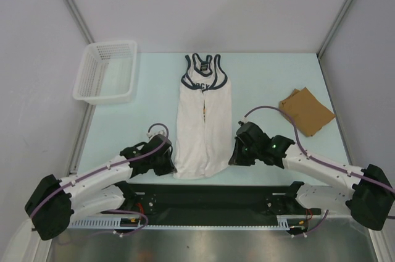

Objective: Fold and stack the tank tops
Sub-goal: Fold the tank top

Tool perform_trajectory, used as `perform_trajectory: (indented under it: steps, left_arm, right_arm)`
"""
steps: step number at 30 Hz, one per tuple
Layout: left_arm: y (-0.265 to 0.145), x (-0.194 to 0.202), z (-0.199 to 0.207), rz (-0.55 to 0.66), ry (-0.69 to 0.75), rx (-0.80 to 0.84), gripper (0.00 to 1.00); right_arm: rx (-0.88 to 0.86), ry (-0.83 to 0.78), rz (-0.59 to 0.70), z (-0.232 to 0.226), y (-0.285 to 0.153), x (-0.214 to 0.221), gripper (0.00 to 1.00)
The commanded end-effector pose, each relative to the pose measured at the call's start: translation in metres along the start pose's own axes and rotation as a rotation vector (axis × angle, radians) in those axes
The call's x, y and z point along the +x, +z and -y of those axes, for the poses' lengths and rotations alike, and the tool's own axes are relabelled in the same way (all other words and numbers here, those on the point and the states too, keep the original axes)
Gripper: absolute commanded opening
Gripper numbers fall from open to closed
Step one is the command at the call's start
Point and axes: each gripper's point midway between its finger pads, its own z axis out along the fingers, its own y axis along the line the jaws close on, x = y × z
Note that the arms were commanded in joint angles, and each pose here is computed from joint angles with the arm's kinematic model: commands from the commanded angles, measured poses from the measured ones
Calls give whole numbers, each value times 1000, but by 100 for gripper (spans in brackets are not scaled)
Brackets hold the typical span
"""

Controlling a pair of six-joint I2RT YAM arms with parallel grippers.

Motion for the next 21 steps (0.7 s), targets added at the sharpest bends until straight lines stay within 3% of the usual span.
perform_trajectory:
  steps: [1,21]
  left_arm:
    - [-15,-35,29,104,41,19,0]
    - [-32,-166,75,332,58,19,0]
  right_arm:
    - [-32,-38,62,-15,-5,-28,0]
    - [-39,-91,241,-36,-18,-167,0]
